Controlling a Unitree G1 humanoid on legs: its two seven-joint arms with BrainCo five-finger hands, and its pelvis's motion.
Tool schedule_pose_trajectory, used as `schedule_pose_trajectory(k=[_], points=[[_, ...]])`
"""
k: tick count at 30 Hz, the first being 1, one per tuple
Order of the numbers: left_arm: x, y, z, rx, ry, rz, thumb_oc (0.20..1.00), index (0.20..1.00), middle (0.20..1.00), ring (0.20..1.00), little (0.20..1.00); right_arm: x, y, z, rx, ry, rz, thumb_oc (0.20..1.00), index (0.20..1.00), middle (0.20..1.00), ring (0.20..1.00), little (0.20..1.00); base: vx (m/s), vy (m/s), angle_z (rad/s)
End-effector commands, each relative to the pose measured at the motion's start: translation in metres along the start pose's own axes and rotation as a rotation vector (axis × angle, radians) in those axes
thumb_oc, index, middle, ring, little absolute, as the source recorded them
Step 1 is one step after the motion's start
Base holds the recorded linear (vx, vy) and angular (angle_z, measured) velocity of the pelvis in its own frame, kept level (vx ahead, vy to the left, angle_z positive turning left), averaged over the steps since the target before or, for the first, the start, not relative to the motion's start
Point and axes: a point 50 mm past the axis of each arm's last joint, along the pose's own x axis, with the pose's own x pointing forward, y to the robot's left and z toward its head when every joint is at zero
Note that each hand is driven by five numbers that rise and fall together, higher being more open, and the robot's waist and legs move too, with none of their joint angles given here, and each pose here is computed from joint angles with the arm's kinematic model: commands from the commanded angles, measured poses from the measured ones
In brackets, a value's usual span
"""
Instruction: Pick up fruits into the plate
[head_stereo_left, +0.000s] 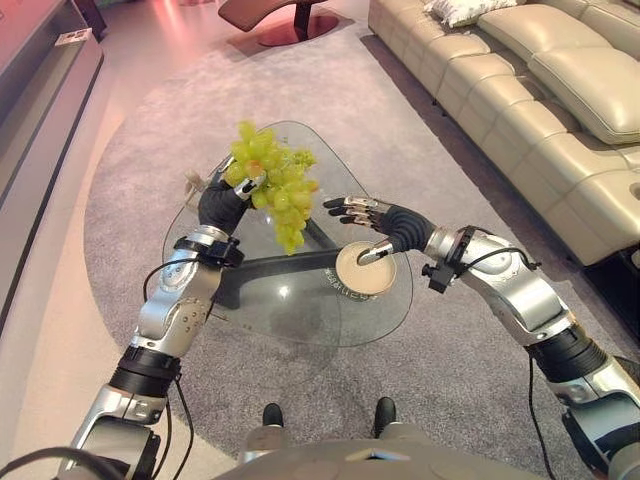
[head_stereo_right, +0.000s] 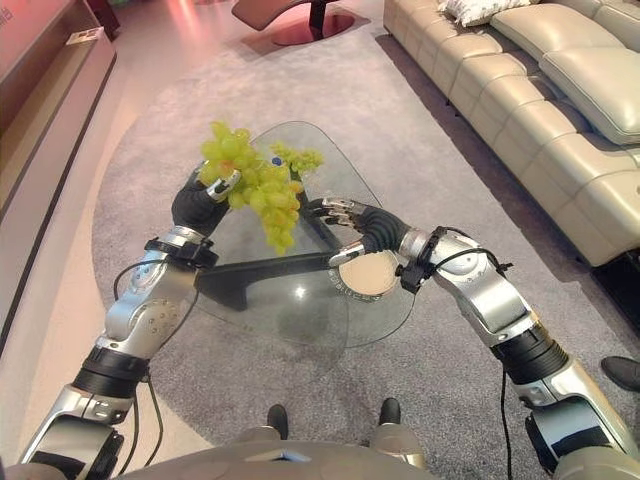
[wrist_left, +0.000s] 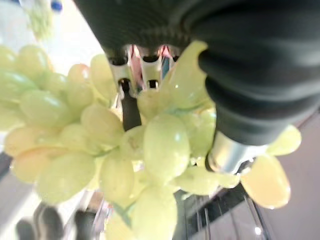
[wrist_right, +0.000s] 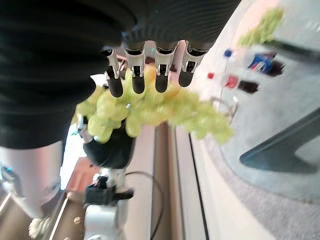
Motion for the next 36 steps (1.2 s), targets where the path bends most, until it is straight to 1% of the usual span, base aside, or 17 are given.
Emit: schedule_pose_trajectory(k=[1,5,7,10,14,17,19,23,25,27,31,36], points=[[0.013,-0.026,0.026,-0.012,-0.113,-0.192,0.2,0.2,0.2,0.2,0.2,0.022,0.014,0.039,0.012,-0.19,0.089,1.0,1.0,1.0,1.0,1.0,-0.01,0.0,-0.04],[0.013,-0.036,0.027,-0.038,-0.131,-0.245,0.2,0.2,0.2,0.2,0.2,0.029,0.02,0.051,0.032,-0.263,0.087,1.0,1.0,1.0,1.0,1.0,0.0,0.002,-0.02],[0.011,-0.039,0.027,-0.039,-0.139,-0.263,0.2,0.2,0.2,0.2,0.2,0.031,0.022,0.061,0.035,-0.314,0.054,1.0,1.0,1.0,1.0,1.0,0.0,0.0,0.0],[0.008,-0.04,0.024,-0.042,-0.138,-0.252,0.2,0.2,0.2,0.2,0.2,0.029,0.02,0.069,0.024,-0.389,-0.046,1.0,1.0,1.0,1.0,1.0,0.0,0.0,0.0],[0.004,-0.032,0.025,-0.014,-0.147,-0.185,0.2,0.2,0.2,0.2,0.2,0.017,0.008,0.077,-0.019,-0.465,-0.221,1.0,1.0,1.0,1.0,1.0,0.01,0.017,-0.03],[0.0,-0.025,0.028,0.003,-0.161,-0.143,0.2,0.2,0.2,0.2,0.2,0.011,0.008,0.077,-0.006,-0.484,-0.221,1.0,1.0,1.0,1.0,1.0,0.0,0.014,-0.02],[-0.001,-0.02,0.03,0.011,-0.166,-0.121,0.2,0.2,0.2,0.2,0.2,0.009,0.01,0.075,0.008,-0.479,-0.181,1.0,1.0,1.0,1.0,1.0,0.0,0.008,-0.05],[-0.004,-0.009,0.035,0.041,-0.179,-0.078,0.2,0.2,0.2,0.2,0.2,0.005,0.026,0.068,-0.004,-0.41,0.101,1.0,1.0,1.0,1.0,1.0,0.0,-0.003,-0.02],[-0.004,-0.007,0.036,0.048,-0.181,-0.064,0.2,0.2,0.2,0.2,0.2,0.002,0.027,0.068,-0.005,-0.399,0.155,1.0,1.0,1.0,1.0,1.0,0.0,0.0,0.0],[-0.004,-0.003,0.036,0.054,-0.181,-0.042,0.2,0.2,0.2,0.2,0.2,-0.001,0.023,0.07,0.005,-0.417,0.164,1.0,1.0,1.0,1.0,1.0,0.0,0.0,0.0],[-0.007,0.009,0.032,0.077,-0.17,0.01,0.2,0.2,0.2,0.2,0.2,-0.013,0.007,0.073,0.103,-0.522,0.109,1.0,1.0,1.0,1.0,1.0,0.02,-0.013,0.01],[-0.006,0.008,0.033,0.08,-0.189,-0.019,0.2,0.2,0.2,0.2,0.2,-0.014,0.004,0.068,0.18,-0.542,0.035,1.0,1.0,1.0,1.0,1.0,0.0,0.0,0.0]])
